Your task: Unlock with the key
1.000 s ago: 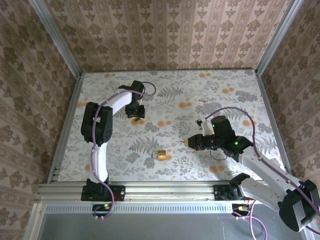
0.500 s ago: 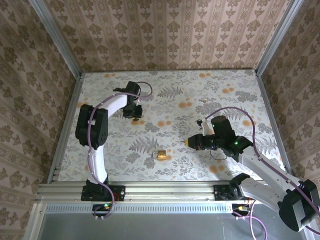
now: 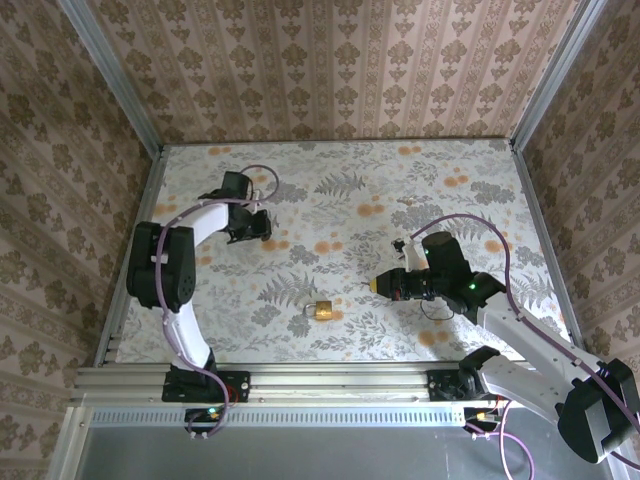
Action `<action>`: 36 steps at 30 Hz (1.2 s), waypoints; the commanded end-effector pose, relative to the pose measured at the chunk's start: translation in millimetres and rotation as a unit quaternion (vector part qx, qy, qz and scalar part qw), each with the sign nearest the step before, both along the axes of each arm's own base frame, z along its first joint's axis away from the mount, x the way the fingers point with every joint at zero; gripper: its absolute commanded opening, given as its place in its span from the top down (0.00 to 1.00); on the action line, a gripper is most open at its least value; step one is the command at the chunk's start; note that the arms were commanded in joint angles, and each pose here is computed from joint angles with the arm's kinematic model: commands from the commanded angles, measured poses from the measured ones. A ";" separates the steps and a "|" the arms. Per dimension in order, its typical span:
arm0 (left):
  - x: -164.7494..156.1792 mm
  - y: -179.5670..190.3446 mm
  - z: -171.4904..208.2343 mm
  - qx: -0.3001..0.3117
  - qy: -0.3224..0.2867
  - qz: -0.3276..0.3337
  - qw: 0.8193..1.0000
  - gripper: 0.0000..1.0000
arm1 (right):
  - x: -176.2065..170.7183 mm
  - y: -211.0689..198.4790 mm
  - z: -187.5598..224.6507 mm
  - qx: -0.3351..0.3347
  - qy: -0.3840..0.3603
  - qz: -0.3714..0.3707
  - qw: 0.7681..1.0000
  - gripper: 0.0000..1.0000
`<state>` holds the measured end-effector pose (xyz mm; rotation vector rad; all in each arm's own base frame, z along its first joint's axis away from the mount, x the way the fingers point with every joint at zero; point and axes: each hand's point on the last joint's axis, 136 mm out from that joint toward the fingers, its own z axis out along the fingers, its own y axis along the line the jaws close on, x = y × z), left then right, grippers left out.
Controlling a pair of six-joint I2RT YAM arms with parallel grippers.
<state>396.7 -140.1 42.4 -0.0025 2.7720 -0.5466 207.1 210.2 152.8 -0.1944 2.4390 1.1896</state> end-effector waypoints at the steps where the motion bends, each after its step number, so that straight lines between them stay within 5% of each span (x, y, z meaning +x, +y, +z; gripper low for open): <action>1: -24.9 13.4 -23.9 -0.033 0.055 0.035 0.997 0.97 | 2.9 -3.1 -5.4 -0.008 -0.003 -0.008 1.000 1.00; 14: -22.4 38.0 -0.4 -0.111 0.010 0.087 0.990 0.99 | 0.8 -2.7 -6.2 -0.005 0.002 -0.006 1.000 1.00; 17: -21.6 33.1 23.2 -0.116 -0.018 0.079 0.990 0.89 | 0.6 -3.2 -6.2 -0.006 0.001 -0.007 1.000 1.00; 25: -29.8 42.4 44.8 0.010 -0.012 0.058 0.998 0.56 | -0.3 -1.9 -7.5 -0.002 0.004 -0.005 1.000 1.00; 30: -43.4 54.1 27.3 0.142 0.044 0.016 0.989 0.47 | -2.2 -3.4 -7.3 -0.003 0.000 -0.004 1.000 1.00; 36: -44.8 45.8 7.3 0.199 0.079 -0.025 0.976 0.46 | -3.0 -3.0 -6.5 -0.002 -0.001 -0.002 1.000 1.00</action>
